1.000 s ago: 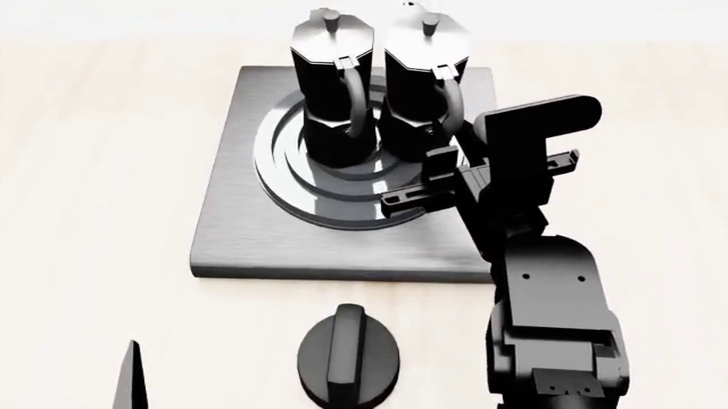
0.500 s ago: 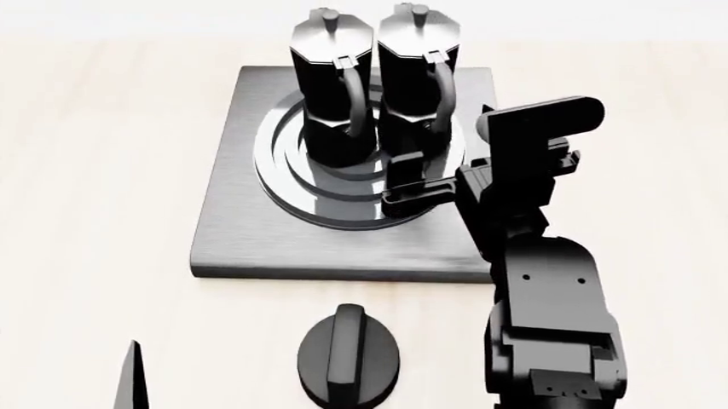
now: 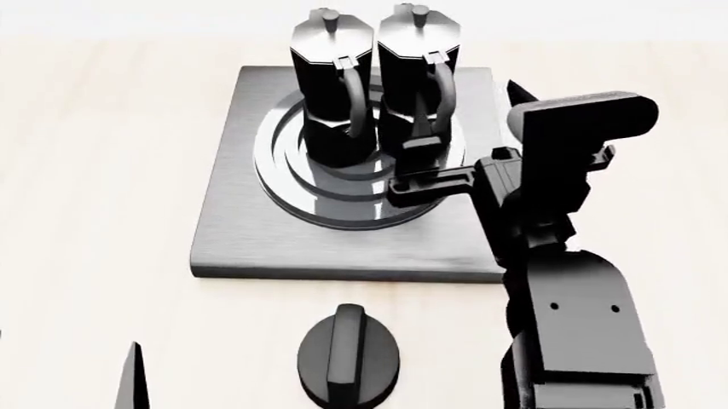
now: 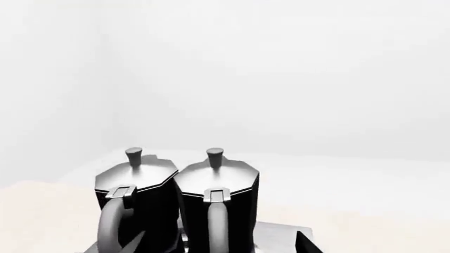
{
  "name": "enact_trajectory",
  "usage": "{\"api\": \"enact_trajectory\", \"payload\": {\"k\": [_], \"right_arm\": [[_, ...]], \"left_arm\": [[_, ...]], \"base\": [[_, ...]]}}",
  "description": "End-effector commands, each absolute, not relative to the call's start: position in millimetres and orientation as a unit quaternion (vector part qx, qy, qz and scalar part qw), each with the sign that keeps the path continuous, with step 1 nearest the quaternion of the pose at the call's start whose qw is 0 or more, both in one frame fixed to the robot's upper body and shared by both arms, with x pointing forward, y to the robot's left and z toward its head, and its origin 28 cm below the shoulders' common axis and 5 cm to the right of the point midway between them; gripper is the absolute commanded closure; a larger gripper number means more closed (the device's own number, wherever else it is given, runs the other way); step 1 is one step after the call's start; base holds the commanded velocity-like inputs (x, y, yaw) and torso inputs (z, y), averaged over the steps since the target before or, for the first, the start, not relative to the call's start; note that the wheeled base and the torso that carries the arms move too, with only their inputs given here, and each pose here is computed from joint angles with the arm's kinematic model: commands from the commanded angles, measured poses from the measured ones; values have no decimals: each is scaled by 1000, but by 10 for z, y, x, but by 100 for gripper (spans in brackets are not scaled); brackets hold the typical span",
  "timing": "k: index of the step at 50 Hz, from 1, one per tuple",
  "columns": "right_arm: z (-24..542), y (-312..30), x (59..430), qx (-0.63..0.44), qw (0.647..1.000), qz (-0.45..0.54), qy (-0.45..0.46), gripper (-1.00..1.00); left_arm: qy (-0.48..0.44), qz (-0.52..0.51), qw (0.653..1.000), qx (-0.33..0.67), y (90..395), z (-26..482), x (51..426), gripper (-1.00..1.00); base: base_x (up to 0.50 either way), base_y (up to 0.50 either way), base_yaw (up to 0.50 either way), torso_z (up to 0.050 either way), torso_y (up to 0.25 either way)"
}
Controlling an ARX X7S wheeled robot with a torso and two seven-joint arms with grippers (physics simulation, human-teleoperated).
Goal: Put both moka pots on the stove.
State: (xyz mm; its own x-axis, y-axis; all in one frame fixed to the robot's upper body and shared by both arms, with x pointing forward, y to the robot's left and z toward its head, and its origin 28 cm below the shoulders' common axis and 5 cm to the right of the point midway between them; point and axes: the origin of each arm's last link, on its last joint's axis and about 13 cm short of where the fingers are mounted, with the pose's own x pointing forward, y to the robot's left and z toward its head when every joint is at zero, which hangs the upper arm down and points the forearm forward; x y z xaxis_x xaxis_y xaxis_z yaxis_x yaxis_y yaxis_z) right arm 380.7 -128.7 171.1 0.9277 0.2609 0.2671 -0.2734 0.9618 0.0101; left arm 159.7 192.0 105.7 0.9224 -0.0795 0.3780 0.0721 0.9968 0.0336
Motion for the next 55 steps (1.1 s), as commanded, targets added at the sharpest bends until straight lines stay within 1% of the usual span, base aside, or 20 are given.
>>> {"api": "enact_trajectory", "payload": {"k": [1,7,8,11,16,28,38,55], "right_arm": [[1907,-1219,3219,32,976,116,-184,-100],[1901,-1149,2975,20,973,108,-205,-100],[1876,-1123,2915,19,974,89,-206,-100],[1836,-1101,2843,19,973,75,-217,-100],[1798,-1101,2719,-3,966,30,-256,-100],[1740,-1113,2372,13,962,31,-270,-100],[1673,-1120,2235,12,963,29,-268,-100],[1484,-1120,2116,5,968,26,-250,-100]], "left_arm": [[-194,-38,980,9,1920,1062,1594,-100],[-194,-38,980,9,1922,1062,1594,-100],[-195,-37,980,9,1926,1066,1595,-100],[-196,-37,980,9,1925,1066,1592,-100],[-196,-37,980,9,1926,1069,1590,-100],[-196,-35,980,8,1924,1065,1591,-100],[-198,-35,980,7,1924,1078,1590,-100],[-200,-35,979,8,1924,1081,1580,-100]], "base": [[0,0,0,0,0],[0,0,0,0,0],[0,0,0,0,0],[0,0,0,0,0],[0,0,0,0,0],[0,0,0,0,0],[0,0,0,0,0],[0,0,0,0,0]]}}
